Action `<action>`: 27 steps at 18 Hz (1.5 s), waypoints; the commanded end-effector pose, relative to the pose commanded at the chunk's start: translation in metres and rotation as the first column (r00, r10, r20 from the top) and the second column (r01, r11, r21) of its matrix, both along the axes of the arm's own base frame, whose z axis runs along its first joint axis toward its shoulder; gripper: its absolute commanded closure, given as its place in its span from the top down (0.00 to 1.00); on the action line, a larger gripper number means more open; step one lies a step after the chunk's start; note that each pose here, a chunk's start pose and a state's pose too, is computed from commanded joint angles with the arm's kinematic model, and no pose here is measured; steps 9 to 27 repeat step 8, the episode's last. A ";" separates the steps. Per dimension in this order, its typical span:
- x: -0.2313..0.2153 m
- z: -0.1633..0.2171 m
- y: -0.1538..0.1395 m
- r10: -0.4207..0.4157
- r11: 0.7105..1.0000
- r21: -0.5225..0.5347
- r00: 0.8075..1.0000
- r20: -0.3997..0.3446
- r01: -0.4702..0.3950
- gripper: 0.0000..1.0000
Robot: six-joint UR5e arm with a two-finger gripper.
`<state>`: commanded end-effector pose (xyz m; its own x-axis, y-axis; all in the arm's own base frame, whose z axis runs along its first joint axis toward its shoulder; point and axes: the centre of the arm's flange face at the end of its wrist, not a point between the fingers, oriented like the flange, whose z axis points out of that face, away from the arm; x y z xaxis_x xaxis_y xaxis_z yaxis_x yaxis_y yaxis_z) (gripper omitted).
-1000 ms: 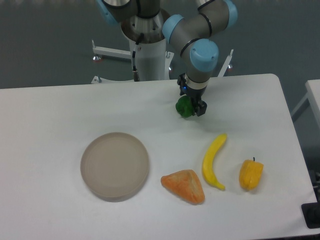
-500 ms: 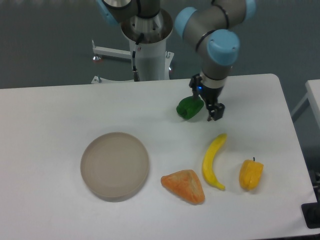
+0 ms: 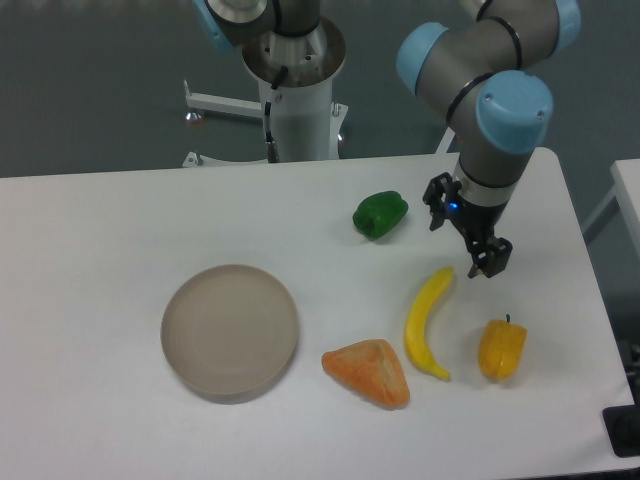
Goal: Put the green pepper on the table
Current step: 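Lift the open gripper up and away from the green pepper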
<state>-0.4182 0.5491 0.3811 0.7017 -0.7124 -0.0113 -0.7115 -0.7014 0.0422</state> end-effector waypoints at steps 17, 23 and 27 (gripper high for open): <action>0.000 -0.005 0.008 -0.011 1.000 0.012 1.000 0.007 0.011 1.00; 0.000 -0.005 0.008 -0.011 1.000 0.012 1.000 0.007 0.011 1.00; 0.000 -0.005 0.008 -0.011 1.000 0.012 1.000 0.007 0.011 1.00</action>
